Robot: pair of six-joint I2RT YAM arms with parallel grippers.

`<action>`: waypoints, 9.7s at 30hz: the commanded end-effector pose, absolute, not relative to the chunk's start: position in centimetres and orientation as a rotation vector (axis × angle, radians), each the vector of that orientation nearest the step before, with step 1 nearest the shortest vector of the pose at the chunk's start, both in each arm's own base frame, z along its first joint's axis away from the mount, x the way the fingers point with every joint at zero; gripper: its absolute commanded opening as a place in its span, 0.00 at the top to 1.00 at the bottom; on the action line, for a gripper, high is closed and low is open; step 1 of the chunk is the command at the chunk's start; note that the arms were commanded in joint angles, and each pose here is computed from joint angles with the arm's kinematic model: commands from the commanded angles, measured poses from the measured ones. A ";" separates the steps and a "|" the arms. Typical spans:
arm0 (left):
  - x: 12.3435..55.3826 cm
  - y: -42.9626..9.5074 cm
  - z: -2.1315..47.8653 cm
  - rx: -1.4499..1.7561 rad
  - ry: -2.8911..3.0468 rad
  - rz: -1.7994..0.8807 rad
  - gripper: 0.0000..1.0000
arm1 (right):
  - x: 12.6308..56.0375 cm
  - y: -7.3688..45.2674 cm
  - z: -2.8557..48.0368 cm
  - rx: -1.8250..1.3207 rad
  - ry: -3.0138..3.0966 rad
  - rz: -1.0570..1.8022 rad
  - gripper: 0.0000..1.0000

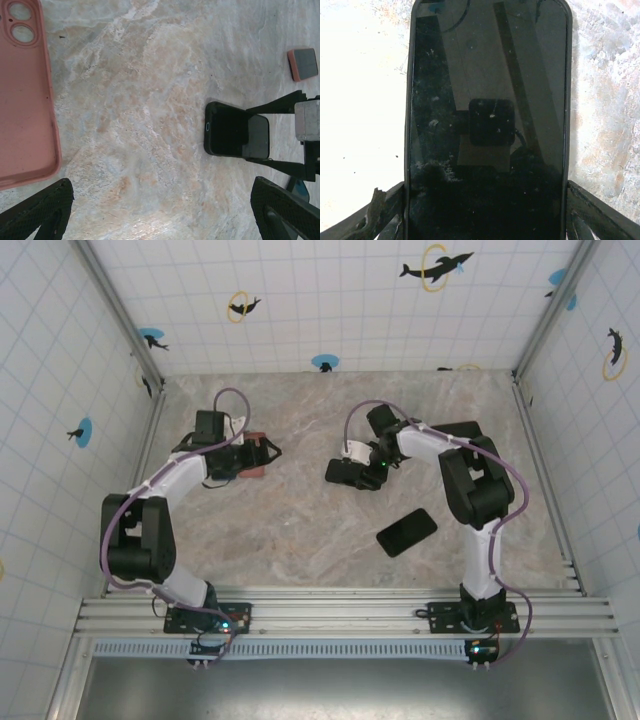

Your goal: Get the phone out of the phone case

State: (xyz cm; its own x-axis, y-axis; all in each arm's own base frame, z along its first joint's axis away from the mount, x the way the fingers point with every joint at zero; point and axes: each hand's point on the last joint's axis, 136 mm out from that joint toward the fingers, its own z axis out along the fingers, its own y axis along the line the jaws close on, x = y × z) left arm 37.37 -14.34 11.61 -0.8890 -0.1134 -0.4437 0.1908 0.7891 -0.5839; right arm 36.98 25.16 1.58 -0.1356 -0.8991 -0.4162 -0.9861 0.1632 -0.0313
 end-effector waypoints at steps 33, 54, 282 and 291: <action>39.9 -17.1 11.5 0.456 2.518 -0.915 0.15 | 36.3 27.8 7.5 -1.821 1.784 0.107 0.57; 38.1 -21.2 11.1 0.783 2.465 -1.071 0.16 | 34.7 31.5 11.8 -1.796 1.549 0.037 0.61; 47.9 -25.1 29.1 -0.376 1.677 -1.753 0.99 | 36.8 30.1 25.2 0.236 1.576 1.777 0.59; 47.1 -26.4 29.7 -0.445 1.597 -1.833 0.98 | 36.0 31.8 25.1 0.243 1.570 1.802 0.60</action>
State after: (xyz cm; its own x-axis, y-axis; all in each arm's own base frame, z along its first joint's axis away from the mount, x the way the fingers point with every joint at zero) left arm 48.10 -26.41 24.08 -0.7539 -0.6425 -0.1369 0.1287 0.0599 -0.9899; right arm 36.17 31.94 22.88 -0.7569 0.5880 -0.2854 -0.3259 0.0389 0.9446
